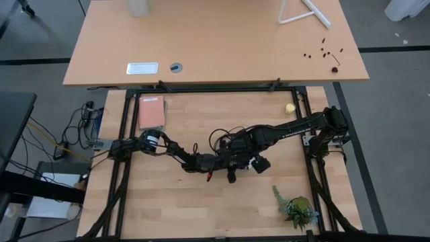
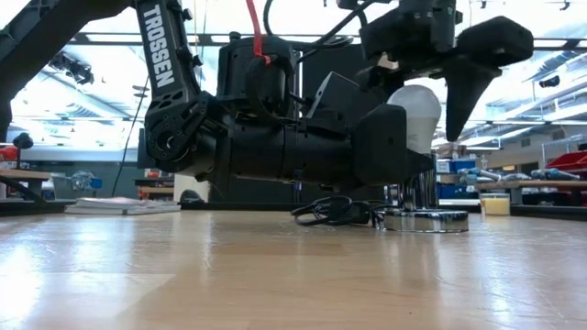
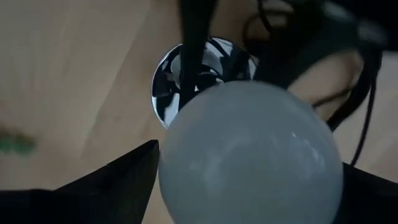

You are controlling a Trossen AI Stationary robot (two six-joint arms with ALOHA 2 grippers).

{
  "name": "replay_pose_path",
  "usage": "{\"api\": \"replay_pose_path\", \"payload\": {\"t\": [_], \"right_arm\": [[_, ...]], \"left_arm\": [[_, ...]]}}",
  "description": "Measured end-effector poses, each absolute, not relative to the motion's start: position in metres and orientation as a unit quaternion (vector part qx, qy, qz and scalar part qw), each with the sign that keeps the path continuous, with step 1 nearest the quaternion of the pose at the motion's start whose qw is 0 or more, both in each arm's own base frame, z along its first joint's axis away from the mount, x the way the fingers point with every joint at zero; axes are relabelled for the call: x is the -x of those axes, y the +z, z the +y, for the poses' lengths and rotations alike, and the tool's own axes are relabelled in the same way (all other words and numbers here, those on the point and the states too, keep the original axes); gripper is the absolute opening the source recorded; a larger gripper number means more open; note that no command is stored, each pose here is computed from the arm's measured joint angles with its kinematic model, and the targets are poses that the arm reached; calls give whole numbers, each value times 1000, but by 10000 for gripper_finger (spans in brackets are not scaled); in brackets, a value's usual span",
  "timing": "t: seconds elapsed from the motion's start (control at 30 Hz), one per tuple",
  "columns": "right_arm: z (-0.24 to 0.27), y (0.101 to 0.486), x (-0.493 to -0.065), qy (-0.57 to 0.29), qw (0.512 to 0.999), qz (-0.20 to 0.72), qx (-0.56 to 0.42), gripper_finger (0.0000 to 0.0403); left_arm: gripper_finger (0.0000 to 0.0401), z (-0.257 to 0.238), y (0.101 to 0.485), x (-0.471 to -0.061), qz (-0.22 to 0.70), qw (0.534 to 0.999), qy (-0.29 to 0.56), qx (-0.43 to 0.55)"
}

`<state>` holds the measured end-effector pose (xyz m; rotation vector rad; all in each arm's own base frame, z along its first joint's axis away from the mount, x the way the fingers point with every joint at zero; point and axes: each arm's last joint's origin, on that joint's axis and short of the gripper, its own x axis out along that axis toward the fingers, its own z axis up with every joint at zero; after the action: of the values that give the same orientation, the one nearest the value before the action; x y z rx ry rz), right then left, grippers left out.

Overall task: Screw lightbulb
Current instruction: Insert the lightbulb into the silver lamp

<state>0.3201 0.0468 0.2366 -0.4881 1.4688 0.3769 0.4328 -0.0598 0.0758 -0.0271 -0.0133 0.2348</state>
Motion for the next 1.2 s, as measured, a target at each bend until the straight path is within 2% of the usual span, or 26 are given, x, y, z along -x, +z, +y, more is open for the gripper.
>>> {"api": "replay_pose_path", "payload": {"t": [0.3,0.57,0.83,1.0,1.2], "right_arm": [[49,238,-330,278,683,579,348,331],[50,238,-330,296,674,570,366,302],[49,238,-327,255,686,604,317,266],[50,238,-327,204,716,620,247,275],[53,238,-331,93,762,630,113,281]], "left_arm": [[192,-60,76,-433,-6,994,112,2],[192,-60,76,-433,-6,994,109,1],[192,-61,76,-433,-4,994,106,0],[192,-61,76,-433,-4,994,105,0],[192,-62,75,-433,-2,995,103,1]]}}
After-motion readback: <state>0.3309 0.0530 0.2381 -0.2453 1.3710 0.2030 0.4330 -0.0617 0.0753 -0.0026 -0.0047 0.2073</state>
